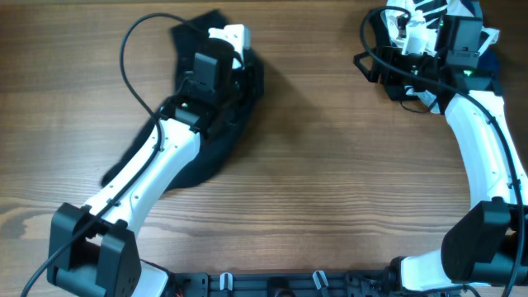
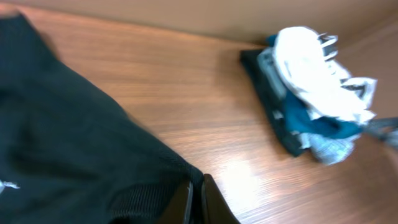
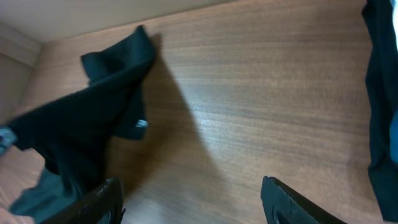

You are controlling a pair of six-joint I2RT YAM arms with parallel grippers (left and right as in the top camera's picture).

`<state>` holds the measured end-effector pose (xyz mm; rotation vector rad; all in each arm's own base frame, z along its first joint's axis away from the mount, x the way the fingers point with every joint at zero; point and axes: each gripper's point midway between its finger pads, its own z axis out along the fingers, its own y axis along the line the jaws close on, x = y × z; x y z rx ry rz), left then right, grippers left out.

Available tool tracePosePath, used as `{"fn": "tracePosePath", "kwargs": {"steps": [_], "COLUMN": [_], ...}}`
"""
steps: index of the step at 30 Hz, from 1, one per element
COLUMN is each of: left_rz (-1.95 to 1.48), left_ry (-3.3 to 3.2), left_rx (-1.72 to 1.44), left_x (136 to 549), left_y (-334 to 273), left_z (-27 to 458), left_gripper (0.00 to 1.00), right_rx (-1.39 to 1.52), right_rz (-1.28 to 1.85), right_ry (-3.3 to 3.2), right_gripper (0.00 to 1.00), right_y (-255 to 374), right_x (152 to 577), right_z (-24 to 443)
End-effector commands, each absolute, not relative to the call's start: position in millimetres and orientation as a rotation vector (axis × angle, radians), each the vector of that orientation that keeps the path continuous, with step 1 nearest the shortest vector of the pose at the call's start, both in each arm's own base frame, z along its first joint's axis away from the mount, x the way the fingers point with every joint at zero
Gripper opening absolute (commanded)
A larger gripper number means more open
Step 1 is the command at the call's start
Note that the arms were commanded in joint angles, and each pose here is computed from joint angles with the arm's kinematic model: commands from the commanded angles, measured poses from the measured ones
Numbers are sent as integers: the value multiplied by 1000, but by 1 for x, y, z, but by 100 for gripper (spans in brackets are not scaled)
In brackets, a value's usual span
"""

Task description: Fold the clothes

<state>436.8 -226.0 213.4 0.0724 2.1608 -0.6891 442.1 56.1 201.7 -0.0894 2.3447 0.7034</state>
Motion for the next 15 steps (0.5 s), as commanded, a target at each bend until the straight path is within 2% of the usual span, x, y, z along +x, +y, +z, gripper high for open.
{"fn": "tracePosePath", "kwargs": {"steps": [1,8,15], "left_rz": [-750,-729,-698], "left_ry": [1965,1725,1625], "left_rx": [39,-16,-54], "left_x": [455,477,482], "left_y": [-223,-187,-168], "left_z": [299,408,444], "left_gripper": [4,4,4], "right_rx": [-75,-219,-471], "right_rz": [774,952,1066], "right_ry": [2350,2312,2238], "right_gripper": [71,71,72], "right_y": [60,90,152], "right_x": [440,424,407], "right_z": [204,214,225]}}
